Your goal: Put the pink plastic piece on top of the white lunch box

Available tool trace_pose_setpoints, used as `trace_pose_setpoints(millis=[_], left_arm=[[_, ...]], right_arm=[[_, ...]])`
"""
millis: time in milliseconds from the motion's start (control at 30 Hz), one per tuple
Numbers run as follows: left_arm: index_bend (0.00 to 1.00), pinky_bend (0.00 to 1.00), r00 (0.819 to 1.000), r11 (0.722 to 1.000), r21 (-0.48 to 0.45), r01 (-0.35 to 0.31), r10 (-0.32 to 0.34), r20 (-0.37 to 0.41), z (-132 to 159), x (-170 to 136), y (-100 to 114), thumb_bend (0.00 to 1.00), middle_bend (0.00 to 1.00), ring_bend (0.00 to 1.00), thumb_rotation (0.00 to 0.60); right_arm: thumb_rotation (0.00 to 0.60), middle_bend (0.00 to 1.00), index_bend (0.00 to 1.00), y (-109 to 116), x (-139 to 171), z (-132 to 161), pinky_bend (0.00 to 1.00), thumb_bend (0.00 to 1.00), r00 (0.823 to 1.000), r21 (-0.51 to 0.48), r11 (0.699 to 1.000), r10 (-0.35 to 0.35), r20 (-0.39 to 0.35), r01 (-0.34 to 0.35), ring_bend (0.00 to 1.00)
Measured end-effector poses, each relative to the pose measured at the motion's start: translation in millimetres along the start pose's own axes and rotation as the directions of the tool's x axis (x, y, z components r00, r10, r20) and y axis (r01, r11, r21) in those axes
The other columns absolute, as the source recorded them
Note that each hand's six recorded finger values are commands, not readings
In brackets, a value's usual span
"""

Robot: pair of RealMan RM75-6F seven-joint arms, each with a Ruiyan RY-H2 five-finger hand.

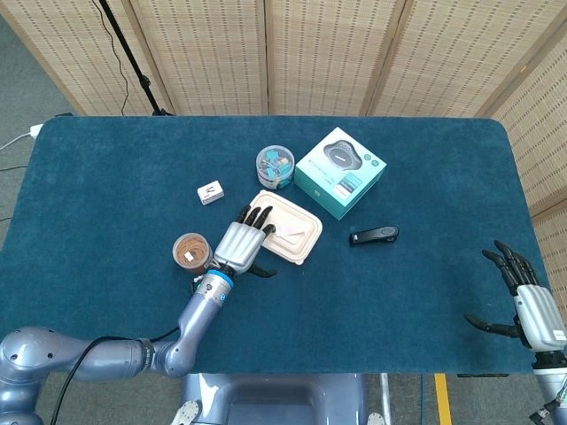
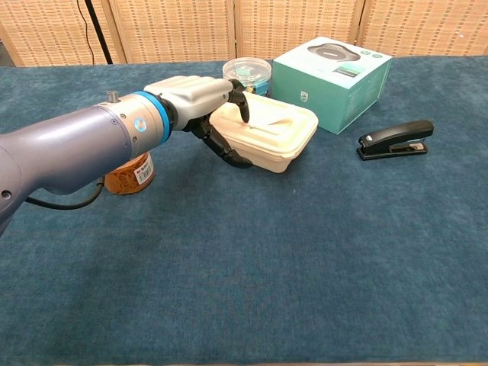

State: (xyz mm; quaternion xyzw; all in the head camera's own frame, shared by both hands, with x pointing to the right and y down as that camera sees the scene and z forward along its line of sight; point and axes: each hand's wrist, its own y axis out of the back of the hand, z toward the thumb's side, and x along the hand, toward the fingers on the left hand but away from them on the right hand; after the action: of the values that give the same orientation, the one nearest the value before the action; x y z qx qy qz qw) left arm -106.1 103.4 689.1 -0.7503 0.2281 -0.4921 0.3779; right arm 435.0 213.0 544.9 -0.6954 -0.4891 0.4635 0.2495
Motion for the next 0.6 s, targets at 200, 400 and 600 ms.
trace_pose_setpoints(millis=[200, 400, 600], left_arm=[[0.28, 0.0, 1.0, 1.0, 0.003, -0.003, 0.003, 0.006, 1.9, -1.5, 1.6, 0.0, 0.0, 0.0, 0.346], [0.28, 0.0, 1.0, 1.0, 0.007, 0.006, -0.006, 0.023, 8.3, -3.7, -1.3, 0.0, 0.0, 0.0, 0.345], [0.28, 0.0, 0.999, 1.0, 0.009, 0.017, -0.018, 0.038, 14.4, -4.8, -7.5, 0.0, 0.0, 0.0, 0.346]], right_arm=[[0.6, 0.0, 0.12, 1.3, 0.2, 0.2, 0.0, 0.0, 1.0, -0.002, 1.0, -0.004, -0.001, 0.004, 0.0], [0.6, 0.0, 0.12, 2.1, 0.5, 0.3, 0.0, 0.0, 1.0, -0.005, 1.0, -0.005, -0.001, 0.005, 0.0], [0.6, 0.0, 0.12, 3.4, 0.9, 0.3, 0.0, 0.0, 1.0, -0.008, 1.0, -0.009, -0.001, 0.009, 0.0]])
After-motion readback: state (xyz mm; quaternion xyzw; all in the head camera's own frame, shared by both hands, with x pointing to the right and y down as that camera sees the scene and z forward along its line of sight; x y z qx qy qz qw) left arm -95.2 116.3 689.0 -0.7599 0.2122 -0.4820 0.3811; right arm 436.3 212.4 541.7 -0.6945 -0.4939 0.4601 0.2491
